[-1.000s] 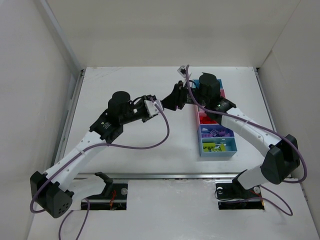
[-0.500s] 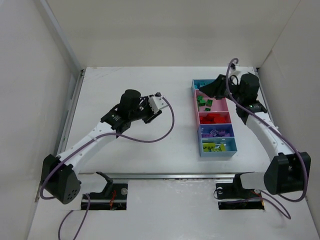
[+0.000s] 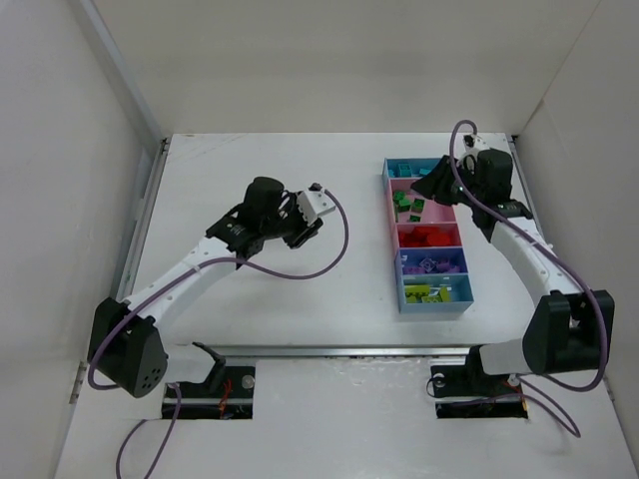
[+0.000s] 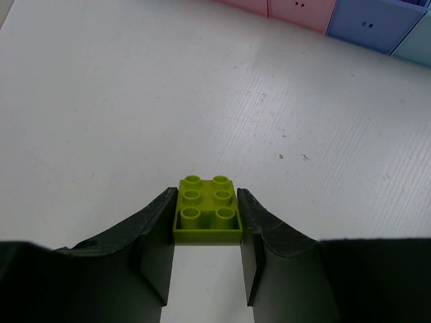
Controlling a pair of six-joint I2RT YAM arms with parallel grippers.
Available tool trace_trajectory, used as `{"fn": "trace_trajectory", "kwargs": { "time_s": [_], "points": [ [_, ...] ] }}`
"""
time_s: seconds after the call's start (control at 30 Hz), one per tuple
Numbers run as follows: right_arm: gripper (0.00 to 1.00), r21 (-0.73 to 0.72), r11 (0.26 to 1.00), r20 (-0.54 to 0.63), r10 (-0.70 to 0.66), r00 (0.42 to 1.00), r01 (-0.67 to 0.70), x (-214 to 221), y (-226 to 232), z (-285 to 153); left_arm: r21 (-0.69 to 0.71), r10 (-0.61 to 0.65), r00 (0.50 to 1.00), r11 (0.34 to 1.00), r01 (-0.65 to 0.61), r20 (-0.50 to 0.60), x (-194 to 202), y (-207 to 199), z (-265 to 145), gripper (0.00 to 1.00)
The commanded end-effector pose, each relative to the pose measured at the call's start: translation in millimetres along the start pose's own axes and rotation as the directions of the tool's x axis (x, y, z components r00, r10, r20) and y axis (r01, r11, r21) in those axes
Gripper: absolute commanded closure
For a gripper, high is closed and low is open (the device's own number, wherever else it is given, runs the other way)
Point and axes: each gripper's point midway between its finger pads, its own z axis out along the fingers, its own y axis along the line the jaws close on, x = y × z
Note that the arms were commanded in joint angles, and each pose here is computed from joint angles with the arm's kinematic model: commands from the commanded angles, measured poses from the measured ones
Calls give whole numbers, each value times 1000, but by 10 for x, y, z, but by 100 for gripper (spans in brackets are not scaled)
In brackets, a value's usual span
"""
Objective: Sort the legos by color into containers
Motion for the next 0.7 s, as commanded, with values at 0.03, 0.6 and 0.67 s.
{"fn": "trace_trajectory", "kwargs": {
  "time_s": [0.03,0.6,0.67],
  "points": [
    [100,236,970,27,-63,998,55,-242,-337,-165,1,-12,998,1000,12,54,-222,48,6,100],
    [94,603,797,-202,116,972,31,967,-911,-912,10,-73,990,997,72,119,-322,63,550,100],
    [81,614,789,-208,119,971,35,983,-959,-876,17,-59,991,998,57,119,-346,45,588,100]
  ]
}}
